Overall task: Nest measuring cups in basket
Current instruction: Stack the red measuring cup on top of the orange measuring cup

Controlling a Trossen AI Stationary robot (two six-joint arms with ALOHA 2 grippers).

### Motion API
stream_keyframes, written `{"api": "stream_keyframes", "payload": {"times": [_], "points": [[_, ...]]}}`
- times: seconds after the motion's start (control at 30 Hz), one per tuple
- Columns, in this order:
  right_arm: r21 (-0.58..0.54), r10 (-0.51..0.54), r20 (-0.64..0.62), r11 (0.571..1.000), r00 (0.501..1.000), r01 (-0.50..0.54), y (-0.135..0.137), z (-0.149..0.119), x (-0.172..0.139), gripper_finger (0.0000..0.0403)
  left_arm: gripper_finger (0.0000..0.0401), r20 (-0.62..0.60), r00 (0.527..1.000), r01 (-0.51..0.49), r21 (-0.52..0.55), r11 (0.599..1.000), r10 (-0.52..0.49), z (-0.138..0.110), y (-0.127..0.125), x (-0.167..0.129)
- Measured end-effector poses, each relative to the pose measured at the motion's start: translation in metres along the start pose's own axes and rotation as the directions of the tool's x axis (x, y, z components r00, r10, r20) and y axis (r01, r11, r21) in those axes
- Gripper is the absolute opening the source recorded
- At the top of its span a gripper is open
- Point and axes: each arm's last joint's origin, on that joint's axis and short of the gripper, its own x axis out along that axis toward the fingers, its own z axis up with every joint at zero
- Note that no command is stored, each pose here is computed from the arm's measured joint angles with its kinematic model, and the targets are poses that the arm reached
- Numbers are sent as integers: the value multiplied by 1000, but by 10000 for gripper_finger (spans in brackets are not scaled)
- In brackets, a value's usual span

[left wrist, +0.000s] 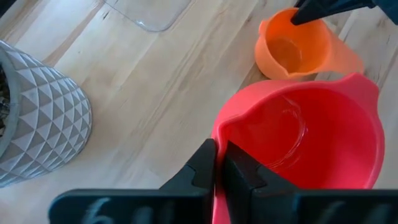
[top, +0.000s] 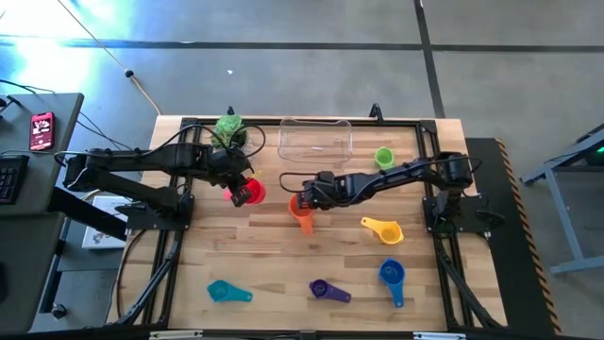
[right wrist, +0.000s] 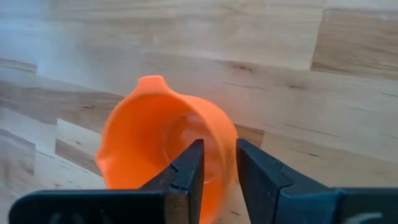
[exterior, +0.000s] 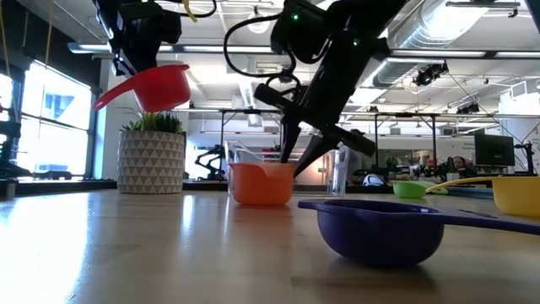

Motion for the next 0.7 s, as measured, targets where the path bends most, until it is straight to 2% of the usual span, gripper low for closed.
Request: {"api": "stream_keyframes", "payload": {"times": [0.17,0.37,0.57,0.7], "points": [[4,23,4,1000,1000,-23,3,2,-9,85,24,1,1000,-2,-44,999,2,0,0,0],[-14,52,73,999,996,-52,6,10,-32,85,24,-1,1000,0,-100,995,0,0,0,0],[-106,89,126,992,988,-75,6,27,-59,85,13,-2,1000,7,-154,988,-8,-1,-2,0],[-177,81,84,982,993,-66,3,33,-64,85,11,-3,1000,13,-216,976,-14,-2,-5,-1]]}}
